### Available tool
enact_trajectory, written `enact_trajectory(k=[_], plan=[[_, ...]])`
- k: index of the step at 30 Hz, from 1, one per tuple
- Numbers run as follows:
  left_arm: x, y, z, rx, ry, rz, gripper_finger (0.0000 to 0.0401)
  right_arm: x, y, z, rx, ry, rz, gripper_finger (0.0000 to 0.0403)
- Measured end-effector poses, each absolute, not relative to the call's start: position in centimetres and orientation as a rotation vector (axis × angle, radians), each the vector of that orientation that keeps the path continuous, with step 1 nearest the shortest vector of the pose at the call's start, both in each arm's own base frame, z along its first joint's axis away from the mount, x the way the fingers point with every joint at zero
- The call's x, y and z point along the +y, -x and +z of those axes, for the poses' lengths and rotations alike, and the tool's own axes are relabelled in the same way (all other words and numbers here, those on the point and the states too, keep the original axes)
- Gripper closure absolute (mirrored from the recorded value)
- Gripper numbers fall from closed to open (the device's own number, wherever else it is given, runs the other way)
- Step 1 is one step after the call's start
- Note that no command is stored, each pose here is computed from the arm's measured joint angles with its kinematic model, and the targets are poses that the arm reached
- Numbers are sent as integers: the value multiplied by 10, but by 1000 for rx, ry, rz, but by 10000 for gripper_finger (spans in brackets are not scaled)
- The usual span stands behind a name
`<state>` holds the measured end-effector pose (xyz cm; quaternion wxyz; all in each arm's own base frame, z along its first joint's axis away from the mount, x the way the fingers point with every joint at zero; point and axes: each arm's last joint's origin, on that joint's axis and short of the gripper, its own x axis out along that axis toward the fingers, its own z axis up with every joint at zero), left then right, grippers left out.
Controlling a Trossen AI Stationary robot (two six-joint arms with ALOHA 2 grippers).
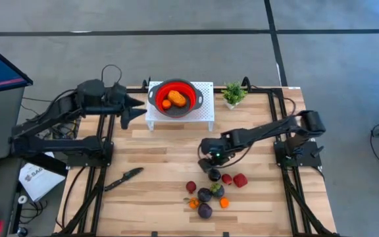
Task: Pick & Place Fruit
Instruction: Put the purple plum into the red strainer bowl on the shelf
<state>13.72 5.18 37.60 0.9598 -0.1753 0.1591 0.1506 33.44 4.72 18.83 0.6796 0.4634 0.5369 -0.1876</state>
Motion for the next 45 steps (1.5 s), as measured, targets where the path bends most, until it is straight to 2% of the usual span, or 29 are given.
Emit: enact_trajectory(k=[7,14,21,29,37,41,45], plan=[[44,-131,354,368,390,183,197,56,-360,179,1304,-874,-561,111],[43,-129,343,393,407,165,196,63,-387,166,1309,-766,-500,111],[43,-132,342,405,410,160,196,60,-396,166,1261,-612,-478,112],[42,-134,337,425,413,149,196,54,-411,166,1127,-429,-278,112],[42,-136,322,467,468,161,196,51,-418,170,1073,-99,-53,112],[42,-137,318,478,498,170,196,48,-423,167,1041,-17,-2,112],[42,-137,318,476,499,170,196,46,-431,148,1034,7,59,112]])
